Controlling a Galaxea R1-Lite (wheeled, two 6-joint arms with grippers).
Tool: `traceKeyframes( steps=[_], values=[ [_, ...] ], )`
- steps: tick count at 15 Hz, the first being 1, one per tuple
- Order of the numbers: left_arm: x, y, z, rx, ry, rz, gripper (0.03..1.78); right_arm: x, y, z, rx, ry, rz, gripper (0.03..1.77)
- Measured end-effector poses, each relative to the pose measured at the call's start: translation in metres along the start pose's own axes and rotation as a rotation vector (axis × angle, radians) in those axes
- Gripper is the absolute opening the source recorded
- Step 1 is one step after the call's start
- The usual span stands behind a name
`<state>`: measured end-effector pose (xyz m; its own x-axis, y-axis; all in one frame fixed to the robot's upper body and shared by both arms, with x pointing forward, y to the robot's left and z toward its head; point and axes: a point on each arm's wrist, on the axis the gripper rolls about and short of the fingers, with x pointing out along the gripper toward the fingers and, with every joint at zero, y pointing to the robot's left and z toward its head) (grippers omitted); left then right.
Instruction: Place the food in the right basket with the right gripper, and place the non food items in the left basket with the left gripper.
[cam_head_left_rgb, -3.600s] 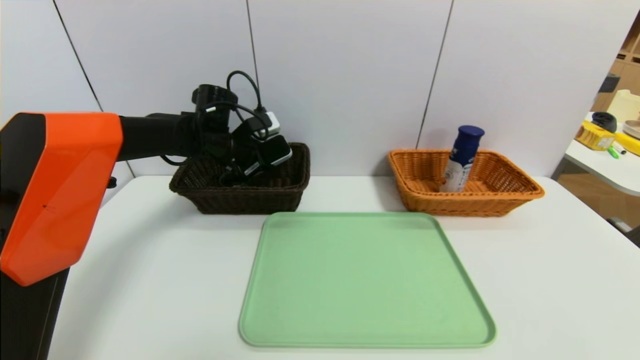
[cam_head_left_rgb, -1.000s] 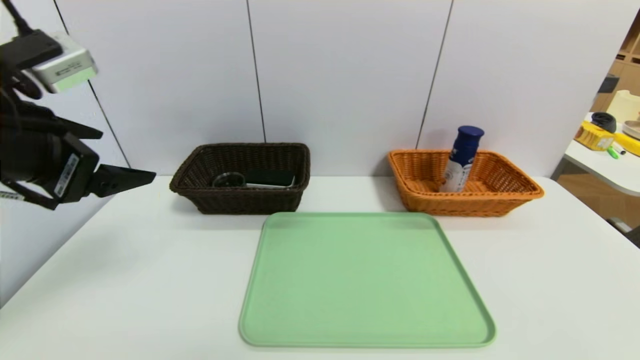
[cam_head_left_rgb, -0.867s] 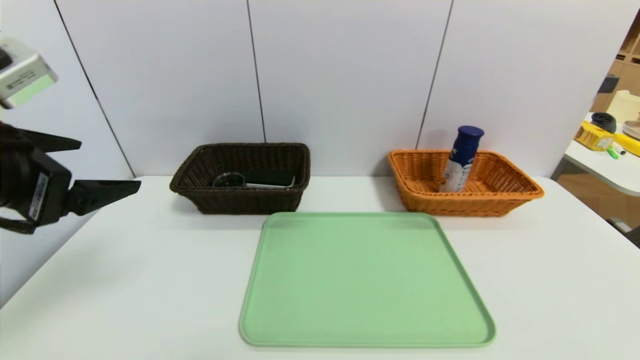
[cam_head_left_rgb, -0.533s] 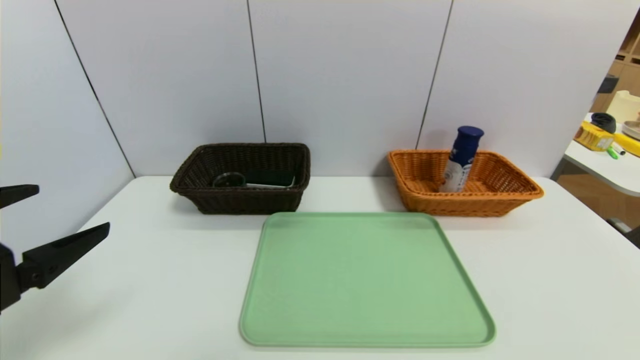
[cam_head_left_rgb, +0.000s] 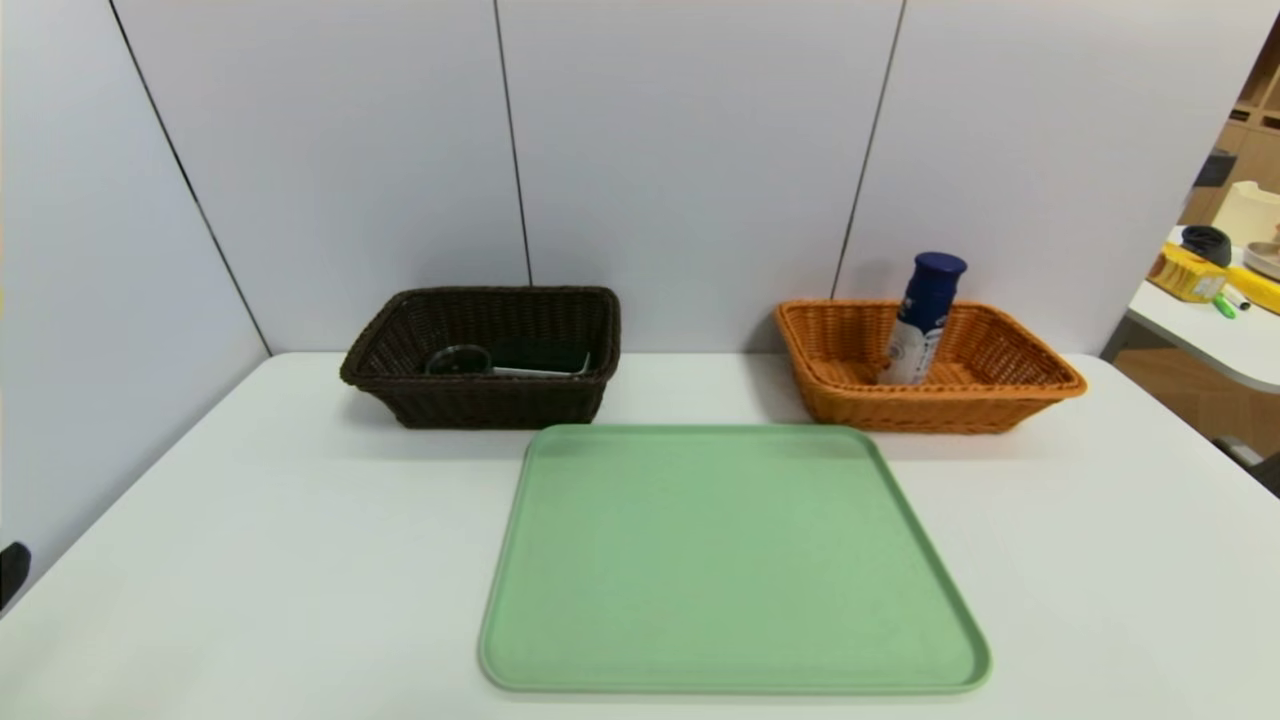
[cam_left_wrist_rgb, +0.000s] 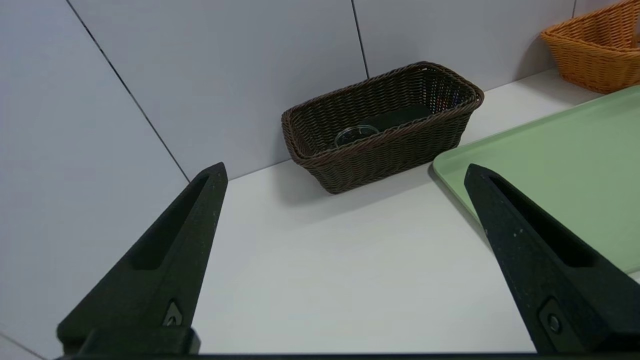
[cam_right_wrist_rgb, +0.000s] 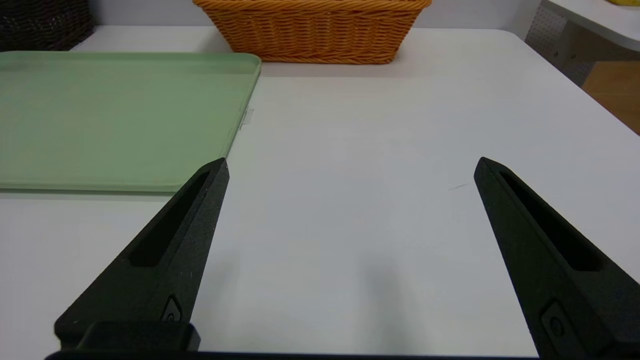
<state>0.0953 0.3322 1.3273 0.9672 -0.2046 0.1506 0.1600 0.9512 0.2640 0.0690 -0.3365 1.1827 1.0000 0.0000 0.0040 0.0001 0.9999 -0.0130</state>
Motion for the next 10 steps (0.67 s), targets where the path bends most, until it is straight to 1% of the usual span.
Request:
traceKeyframes(
  steps=[3, 4, 6, 10],
  values=[
    [-0.017, -0.008, -0.026, 0.0, -0.001, 0.004, 1.69, 0.0, 0.0, 0.0, 0.0, 0.0, 0.0, 1.69],
    [-0.02, -0.009, -0.029, 0.002, -0.002, 0.01, 1.69, 0.0, 0.0, 0.0, 0.0, 0.0, 0.0, 1.69],
    [-0.022, -0.011, -0.032, 0.006, 0.003, 0.053, 1.69, 0.0, 0.0, 0.0, 0.0, 0.0, 0.0, 1.69],
    [-0.025, -0.015, -0.041, 0.015, 0.036, 0.109, 1.69, 0.0, 0.0, 0.0, 0.0, 0.0, 0.0, 1.69]
  ],
)
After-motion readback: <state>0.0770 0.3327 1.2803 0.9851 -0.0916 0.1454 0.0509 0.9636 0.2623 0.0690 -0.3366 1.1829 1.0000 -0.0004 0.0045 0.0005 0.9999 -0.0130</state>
